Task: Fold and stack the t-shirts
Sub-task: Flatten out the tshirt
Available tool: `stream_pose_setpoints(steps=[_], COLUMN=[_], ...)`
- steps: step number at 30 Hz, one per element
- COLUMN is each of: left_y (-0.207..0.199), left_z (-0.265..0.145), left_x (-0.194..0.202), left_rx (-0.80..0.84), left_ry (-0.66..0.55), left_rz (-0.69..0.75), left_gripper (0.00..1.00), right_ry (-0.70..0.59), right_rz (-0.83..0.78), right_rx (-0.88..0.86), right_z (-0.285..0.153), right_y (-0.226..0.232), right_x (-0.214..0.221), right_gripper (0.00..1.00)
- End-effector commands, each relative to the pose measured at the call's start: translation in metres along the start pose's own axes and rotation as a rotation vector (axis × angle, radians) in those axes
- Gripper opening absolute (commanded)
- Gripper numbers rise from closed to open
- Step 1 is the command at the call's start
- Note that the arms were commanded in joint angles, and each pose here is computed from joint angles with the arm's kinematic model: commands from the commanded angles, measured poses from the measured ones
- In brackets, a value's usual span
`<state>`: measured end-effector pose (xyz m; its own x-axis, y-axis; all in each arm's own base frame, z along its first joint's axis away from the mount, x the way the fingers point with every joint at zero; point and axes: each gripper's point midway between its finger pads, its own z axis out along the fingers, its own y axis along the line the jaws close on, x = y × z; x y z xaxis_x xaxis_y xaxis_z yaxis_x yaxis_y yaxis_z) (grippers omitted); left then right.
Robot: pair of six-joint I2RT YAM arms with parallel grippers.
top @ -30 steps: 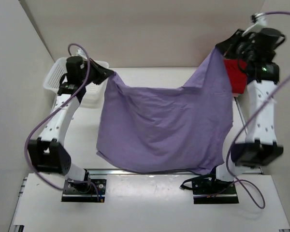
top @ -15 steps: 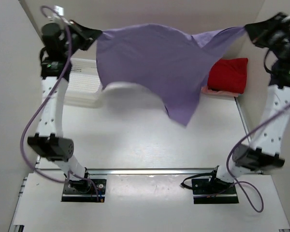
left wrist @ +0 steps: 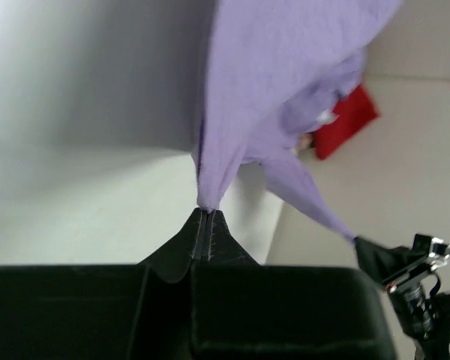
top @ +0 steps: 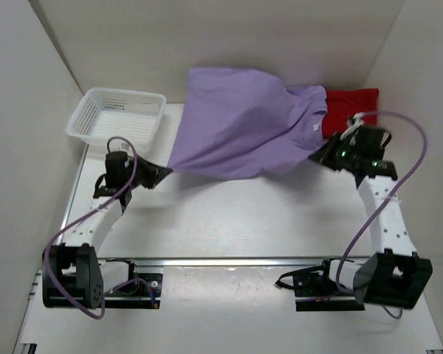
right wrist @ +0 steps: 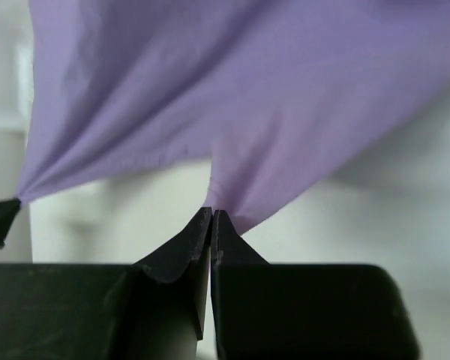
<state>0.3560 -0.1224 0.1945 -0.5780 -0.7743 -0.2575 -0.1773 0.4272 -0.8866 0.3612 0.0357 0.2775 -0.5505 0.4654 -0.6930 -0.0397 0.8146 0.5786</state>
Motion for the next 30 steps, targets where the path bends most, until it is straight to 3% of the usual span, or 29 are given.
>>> stream_pose_setpoints(steps=[1,6,10,16,20,23,30], left_y=[0.008,0.094,0.115,0.130,0.150,0.166,0.175], left_z=[-0.030,-0.038,-0.048,-0.064,-0.077,-0.091,-0.104], left_x=[0.011,0.048,0.055,0.047,0.060,0.064,0.065], left_rx=[0.025,-0.185,-0.256,-0.352,-0.431,-0.489,-0.528], left_ry=[-0.066,-0.026,-0.034,-0.095,-0.067,-0.071,-0.088], left_rz=[0.029,-0.013,-0.007,0.037,0.080,0.091,0.131], left_gripper=[0.00,0.00,0.00,0.00,0.00,0.00,0.00], right_ry=[-0.033,0.130,0.211,0.208,0.243,0.211,0.134], right_rz=[-0.055,0.079,0.116,0.094,0.097,0.071,0.018], right_rx=[0.065,0.222,0.336,0.455,0.560,0.673,0.731], right_z=[-0.046,-0.053,-0.077,-0.119,-0.140,-0.163,-0.190], right_y=[0.002,-0.044,-0.061,-0.074,-0.087,-0.097,-0.092], right_x=[0.049,0.130,0.163,0.178,0.189,0.182,0.165], right_gripper=[0.00,0.00,0.01,0.00,0.00,0.00,0.01])
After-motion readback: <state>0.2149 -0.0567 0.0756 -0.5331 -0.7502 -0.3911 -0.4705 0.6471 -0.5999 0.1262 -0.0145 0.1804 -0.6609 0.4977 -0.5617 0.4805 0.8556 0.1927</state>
